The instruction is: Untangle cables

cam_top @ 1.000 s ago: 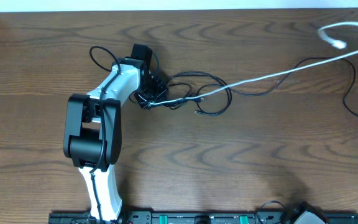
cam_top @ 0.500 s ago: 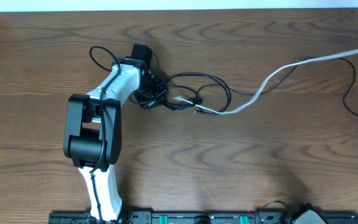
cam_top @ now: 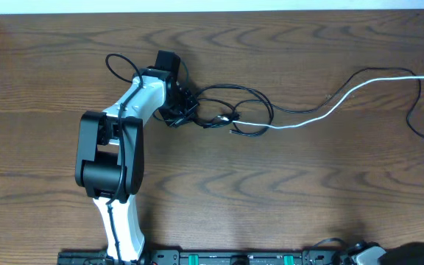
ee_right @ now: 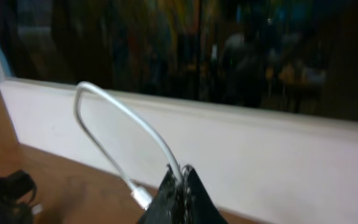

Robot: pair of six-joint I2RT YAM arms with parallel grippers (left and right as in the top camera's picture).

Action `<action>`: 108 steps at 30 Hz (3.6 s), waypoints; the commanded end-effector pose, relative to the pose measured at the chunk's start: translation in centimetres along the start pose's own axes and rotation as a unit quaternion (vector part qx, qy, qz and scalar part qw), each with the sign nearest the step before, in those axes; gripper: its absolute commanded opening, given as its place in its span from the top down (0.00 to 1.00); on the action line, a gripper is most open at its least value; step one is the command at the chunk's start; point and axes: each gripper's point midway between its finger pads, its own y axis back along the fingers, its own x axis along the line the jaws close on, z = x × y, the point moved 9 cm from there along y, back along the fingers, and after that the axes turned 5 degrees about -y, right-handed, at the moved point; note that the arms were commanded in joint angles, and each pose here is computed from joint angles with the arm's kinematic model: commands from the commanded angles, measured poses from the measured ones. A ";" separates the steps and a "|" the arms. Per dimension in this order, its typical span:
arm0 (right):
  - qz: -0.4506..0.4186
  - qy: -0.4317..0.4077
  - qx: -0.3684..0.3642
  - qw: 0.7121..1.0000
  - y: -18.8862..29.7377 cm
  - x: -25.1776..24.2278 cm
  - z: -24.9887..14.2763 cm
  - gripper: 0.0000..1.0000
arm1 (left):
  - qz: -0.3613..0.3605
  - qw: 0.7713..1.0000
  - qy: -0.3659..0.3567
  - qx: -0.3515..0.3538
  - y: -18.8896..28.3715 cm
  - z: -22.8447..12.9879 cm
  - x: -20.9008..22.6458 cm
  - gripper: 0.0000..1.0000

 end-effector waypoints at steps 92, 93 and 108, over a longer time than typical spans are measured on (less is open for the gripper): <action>0.091 -0.537 0.188 0.817 -14.3 -10.3 -46.0 0.85 | 0.032 0.995 -0.097 -0.011 8.2 -5.0 -4.8 0.27; 0.095 -0.543 0.190 0.812 -14.3 -10.1 -46.0 0.69 | 0.032 0.995 -0.097 -0.011 8.2 -5.0 -4.8 0.27; 0.061 -0.637 0.189 0.745 -15.8 -12.0 -42.5 0.90 | 0.030 0.995 -0.098 -0.013 8.2 -4.9 -4.9 0.27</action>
